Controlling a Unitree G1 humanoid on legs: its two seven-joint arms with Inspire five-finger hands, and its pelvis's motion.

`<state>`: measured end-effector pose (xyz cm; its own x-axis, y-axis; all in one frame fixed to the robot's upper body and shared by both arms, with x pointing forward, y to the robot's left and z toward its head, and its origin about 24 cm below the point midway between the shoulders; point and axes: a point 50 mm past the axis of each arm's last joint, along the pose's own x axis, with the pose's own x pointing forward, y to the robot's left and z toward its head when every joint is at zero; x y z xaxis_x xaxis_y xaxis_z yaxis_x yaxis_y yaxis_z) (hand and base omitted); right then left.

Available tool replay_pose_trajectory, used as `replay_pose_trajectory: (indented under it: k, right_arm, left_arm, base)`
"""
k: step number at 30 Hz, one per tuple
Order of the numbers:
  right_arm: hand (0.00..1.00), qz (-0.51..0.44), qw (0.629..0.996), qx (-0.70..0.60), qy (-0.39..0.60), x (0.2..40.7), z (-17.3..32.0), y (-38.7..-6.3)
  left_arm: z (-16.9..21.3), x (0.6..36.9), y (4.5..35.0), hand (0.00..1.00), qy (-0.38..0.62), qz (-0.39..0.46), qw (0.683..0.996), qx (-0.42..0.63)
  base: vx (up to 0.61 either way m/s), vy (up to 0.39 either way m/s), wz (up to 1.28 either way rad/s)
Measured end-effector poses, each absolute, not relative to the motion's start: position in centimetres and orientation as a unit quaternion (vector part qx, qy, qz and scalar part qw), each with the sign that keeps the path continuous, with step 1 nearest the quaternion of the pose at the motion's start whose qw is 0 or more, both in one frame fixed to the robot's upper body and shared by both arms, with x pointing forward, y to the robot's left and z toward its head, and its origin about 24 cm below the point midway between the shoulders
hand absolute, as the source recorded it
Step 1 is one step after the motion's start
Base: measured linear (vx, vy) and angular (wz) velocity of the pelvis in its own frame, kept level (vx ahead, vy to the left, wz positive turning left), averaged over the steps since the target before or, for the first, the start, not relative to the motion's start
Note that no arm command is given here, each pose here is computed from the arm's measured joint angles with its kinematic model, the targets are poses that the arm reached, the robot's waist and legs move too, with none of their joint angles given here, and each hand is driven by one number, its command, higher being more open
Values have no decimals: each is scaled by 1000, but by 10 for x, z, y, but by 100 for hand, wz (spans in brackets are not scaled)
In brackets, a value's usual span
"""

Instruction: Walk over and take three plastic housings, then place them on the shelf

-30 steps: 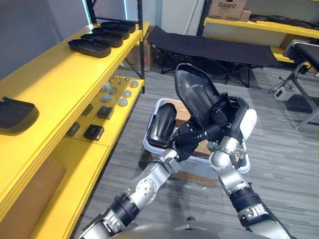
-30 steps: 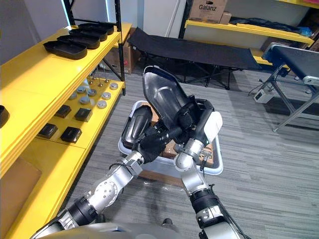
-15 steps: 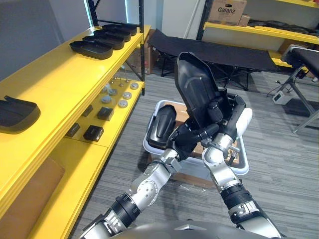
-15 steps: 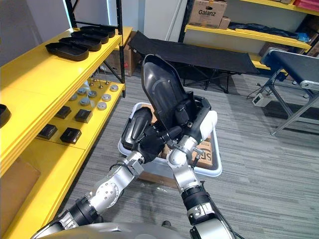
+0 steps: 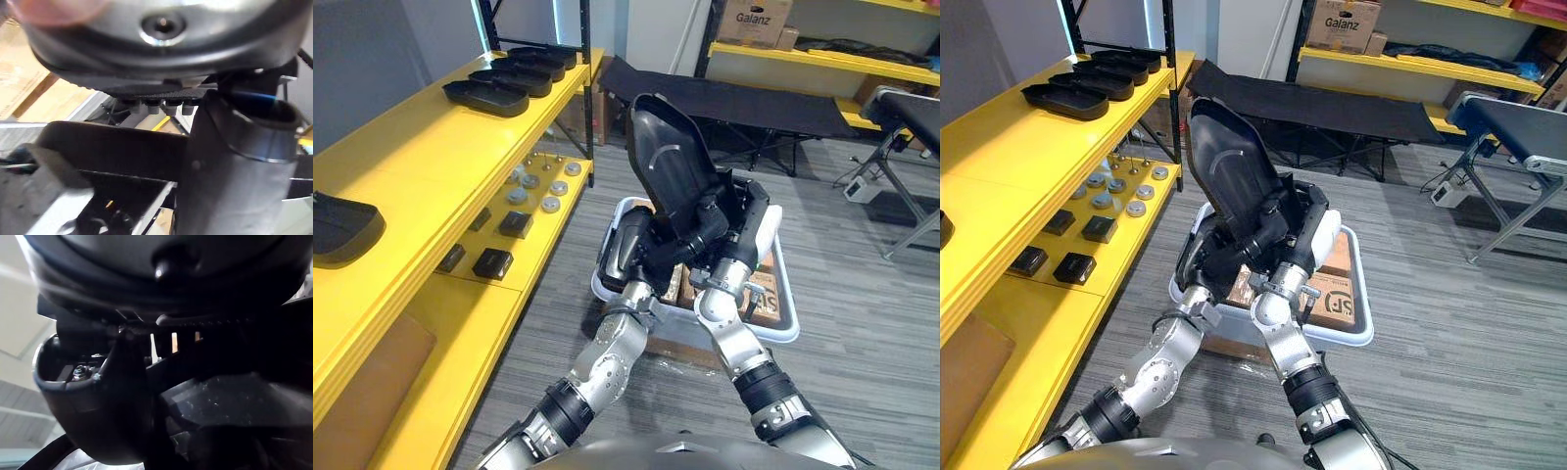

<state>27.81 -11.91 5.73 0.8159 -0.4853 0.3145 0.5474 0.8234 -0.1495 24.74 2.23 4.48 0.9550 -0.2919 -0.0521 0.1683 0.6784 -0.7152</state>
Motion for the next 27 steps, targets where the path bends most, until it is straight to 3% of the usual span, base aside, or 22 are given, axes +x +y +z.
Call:
replay_pose_trajectory:
  k: [12,13,21,27]
  right_arm:
    - [0,-259,951,-121,-117,273,49,-114]
    - [0,-259,951,-121,-116,272,48,-114]
    - [0,-259,954,-114,-100,271,43,-115]
    - [0,-249,956,-116,-104,263,37,-116]
  left_arm:
    - [47,252,33,100,59,-84,921,-376]
    - [47,252,32,0,60,-86,921,-376]
    - [45,251,25,0,75,-143,922,-353]
    - [29,257,39,0,96,-108,938,-314]
  base:
    - [-8,0,0]
    - [0,0,0]
    - [0,0,0]
    - [0,0,0]
